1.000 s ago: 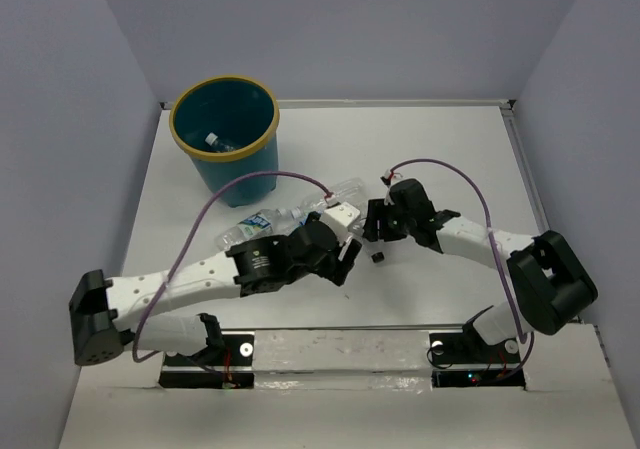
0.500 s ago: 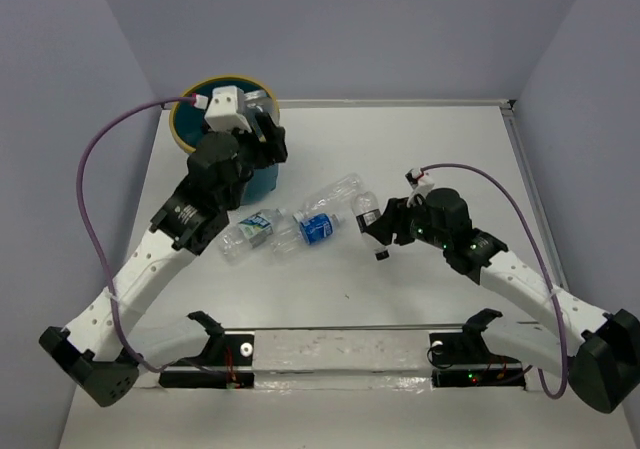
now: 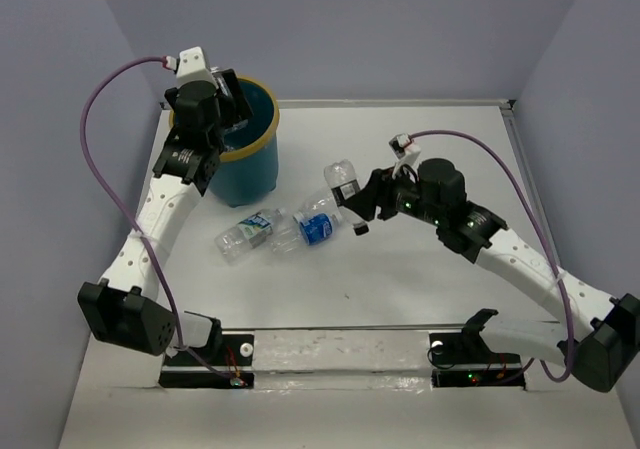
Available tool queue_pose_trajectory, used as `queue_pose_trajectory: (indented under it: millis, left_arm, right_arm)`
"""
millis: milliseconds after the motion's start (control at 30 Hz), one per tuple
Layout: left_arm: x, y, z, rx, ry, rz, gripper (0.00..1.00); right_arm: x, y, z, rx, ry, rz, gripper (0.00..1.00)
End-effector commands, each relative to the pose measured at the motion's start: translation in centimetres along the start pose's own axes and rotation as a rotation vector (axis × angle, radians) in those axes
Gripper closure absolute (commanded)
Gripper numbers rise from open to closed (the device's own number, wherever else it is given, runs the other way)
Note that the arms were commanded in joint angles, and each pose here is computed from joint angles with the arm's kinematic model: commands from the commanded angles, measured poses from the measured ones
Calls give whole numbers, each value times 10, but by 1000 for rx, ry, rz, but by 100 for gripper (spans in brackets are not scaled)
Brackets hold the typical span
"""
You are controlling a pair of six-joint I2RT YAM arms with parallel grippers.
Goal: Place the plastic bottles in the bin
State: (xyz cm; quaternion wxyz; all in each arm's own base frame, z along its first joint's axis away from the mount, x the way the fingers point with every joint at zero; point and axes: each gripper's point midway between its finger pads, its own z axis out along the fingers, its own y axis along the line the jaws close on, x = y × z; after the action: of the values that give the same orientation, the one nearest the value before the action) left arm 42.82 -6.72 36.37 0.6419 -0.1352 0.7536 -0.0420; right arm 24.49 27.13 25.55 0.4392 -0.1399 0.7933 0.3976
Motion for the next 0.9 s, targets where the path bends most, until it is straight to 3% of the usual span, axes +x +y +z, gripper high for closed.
queue_pose_trajectory:
  millis: [0,67,300,567,800,867]
  left_arm:
    - [-39,-15,-48,159,-91,-83,1]
    - [-44,-18,-78,240,-106,-100,1]
    - [36,11,-131,275,65,-76,1]
    - [115,32,-186,341,238,-124,1]
    - [147,47,-195,281,347,-124,1]
    - [153,47,-196,287,371,-112,1]
  right_arm:
    - [-84,60,12,-159,-180,-91,71]
    - [-108,77,26,-188,-202,-105,72]
    - [-190,130,73,-311,-327,-129,73]
    - [-246,172,138,-399,-442,-135,73]
    - [-240,176,219,-415,-514,-123,74]
    - [-222,171,243,-399,-498,-146,68]
